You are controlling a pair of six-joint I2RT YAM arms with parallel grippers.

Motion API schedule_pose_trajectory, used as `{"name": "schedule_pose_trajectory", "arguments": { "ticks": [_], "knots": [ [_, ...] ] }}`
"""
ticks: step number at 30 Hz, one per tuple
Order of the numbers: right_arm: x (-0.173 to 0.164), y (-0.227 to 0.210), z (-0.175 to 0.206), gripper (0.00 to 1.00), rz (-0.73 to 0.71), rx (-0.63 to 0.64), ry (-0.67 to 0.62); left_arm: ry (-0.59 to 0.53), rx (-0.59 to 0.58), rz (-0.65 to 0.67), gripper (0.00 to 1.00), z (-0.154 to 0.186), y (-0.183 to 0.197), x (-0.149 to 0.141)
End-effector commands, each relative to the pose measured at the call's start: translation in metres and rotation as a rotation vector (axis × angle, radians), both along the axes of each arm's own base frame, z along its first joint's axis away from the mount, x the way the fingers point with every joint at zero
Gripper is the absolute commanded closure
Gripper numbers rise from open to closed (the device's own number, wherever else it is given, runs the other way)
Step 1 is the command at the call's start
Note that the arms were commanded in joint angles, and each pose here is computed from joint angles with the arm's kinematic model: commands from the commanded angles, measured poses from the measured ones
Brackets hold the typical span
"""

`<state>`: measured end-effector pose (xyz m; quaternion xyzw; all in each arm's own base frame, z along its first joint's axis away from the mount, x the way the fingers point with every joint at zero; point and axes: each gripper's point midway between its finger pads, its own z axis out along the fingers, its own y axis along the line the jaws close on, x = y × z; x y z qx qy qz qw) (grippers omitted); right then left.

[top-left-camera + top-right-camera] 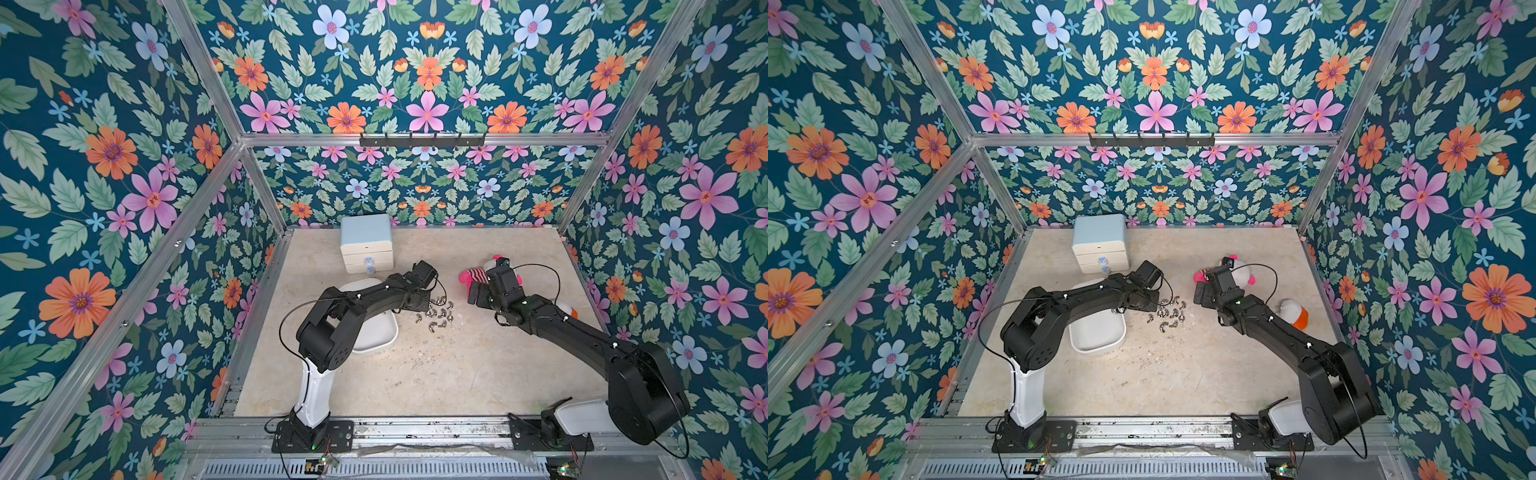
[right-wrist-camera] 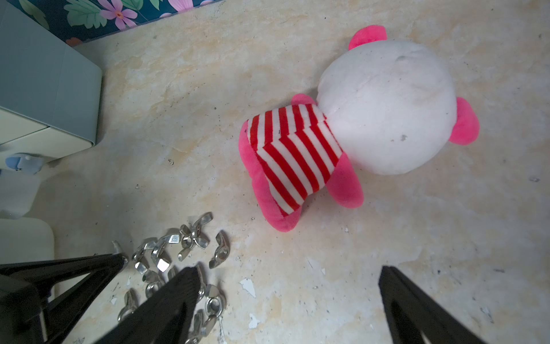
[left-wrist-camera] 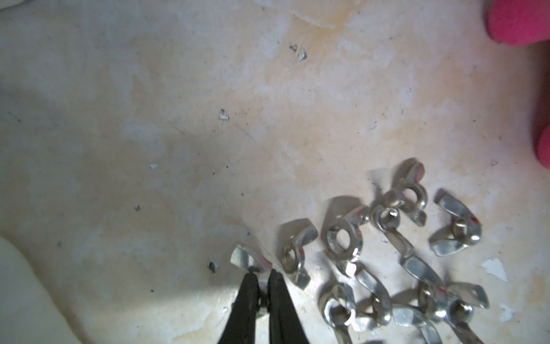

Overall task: Take out the wing nut from the storage box
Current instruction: Place the wing nut at the center of the board.

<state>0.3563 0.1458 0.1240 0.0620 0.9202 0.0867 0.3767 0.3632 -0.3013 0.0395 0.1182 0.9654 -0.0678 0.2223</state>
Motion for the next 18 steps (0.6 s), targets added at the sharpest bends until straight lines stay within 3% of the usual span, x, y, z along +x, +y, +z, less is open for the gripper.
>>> {"name": "schedule_pose_trajectory", "arguments": {
  "ticks": [1,15,18],
  "knots": [
    [0.0,-0.002,0.001,0.01,-0.012,0.003,-0.005,-0.001,-0.007,0.0,0.92,0.0,-0.002,0.0],
    [0.0,0.0,0.0,0.01,-0.008,0.008,-0.005,0.033,0.017,0.021,0.91,-0.01,0.005,-0.009],
    [0.0,-0.001,0.0,0.01,-0.009,0.01,-0.007,0.038,0.019,0.023,0.86,-0.011,0.005,-0.01]
  ]
}}
